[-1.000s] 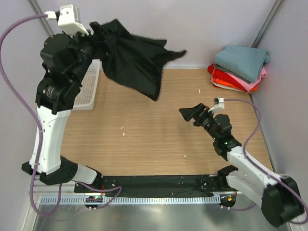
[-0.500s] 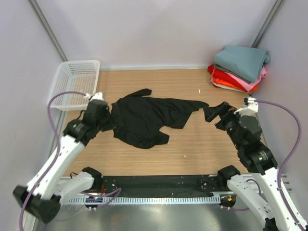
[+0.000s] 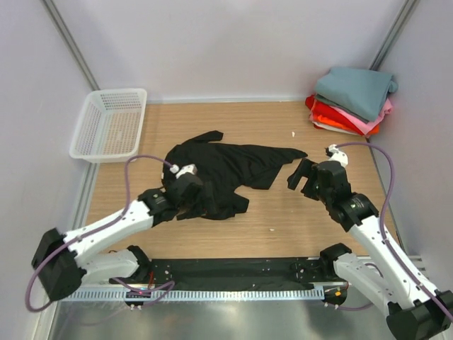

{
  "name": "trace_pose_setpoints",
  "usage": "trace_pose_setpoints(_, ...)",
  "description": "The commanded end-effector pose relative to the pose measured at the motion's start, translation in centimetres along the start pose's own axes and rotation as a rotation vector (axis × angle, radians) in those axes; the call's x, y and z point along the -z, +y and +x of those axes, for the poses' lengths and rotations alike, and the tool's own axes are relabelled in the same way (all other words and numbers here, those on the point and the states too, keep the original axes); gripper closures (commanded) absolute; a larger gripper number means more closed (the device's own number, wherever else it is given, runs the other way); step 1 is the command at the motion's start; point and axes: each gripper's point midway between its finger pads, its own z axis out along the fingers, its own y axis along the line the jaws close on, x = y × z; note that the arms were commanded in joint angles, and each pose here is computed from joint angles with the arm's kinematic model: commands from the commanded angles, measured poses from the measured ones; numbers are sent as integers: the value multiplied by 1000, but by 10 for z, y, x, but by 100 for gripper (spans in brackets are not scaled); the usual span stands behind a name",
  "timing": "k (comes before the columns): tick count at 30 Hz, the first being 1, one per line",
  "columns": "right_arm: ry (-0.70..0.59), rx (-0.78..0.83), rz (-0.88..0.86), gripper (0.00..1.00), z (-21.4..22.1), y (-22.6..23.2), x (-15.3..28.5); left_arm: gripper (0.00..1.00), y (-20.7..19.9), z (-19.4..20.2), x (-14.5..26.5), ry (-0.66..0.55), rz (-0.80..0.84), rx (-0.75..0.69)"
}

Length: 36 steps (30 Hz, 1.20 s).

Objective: Fold and stack the t-shirts
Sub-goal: Flatten the tshirt out

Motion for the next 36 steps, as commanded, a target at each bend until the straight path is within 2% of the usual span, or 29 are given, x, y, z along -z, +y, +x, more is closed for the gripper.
trace_pose_setpoints(1,-22,39,-16,0,-10,6,-1,4,-63,-22,-14,-87,132,-28)
trace_pose_setpoints(5,-23,35,14,0,-7,-1,-6,3,-80,-11,-53,-39,76,-124)
trace_pose_setpoints(13,13,41,46,0,-1,-3,-18,6,-90,4,-91,19,17,-197)
trace_pose_setpoints(15,16,44,50,0,0,-3,-21,15,-91,5,-95,28,5,-209)
trace_pose_setpoints(17,21,51,61,0,1,-5,-23,29,-89,9,-98,44,-7,-221)
trace_pose_setpoints(18,20,53,68,0,1,-6,-24,46,-89,11,-98,50,-9,-233)
trace_pose_setpoints(19,13,58,85,0,-1,-9,-25,56,-90,12,-96,47,-6,-242)
trace_pose_setpoints(20,16,60,98,0,0,-11,-27,78,-90,12,-94,50,-8,-253)
trace_pose_setpoints(21,11,61,111,0,-1,-13,-28,88,-90,15,-91,53,-8,-272)
trace_pose_setpoints(22,2,61,129,0,-3,-16,-29,96,-94,12,-84,47,7,-276)
trace_pose_setpoints(23,7,62,147,0,-3,-18,-32,100,-91,13,-77,61,1,-285)
trace_pose_setpoints(25,6,44,160,0,-9,-19,-37,100,-88,7,-62,47,-3,-298)
trace_pose_setpoints(28,36,7,163,0,-12,-20,-54,100,-70,-20,-14,-49,-52,-299)
trace_pose_setpoints(29,65,-12,122,0,-11,-12,-58,100,-61,-30,13,-82,-60,-291)
trace_pose_setpoints(33,138,-73,30,3,-4,9,-86,100,-23,-72,81,-257,-92,-207)
trace_pose_setpoints(36,164,-99,42,3,2,10,-104,100,1,-93,125,-370,-85,-145)
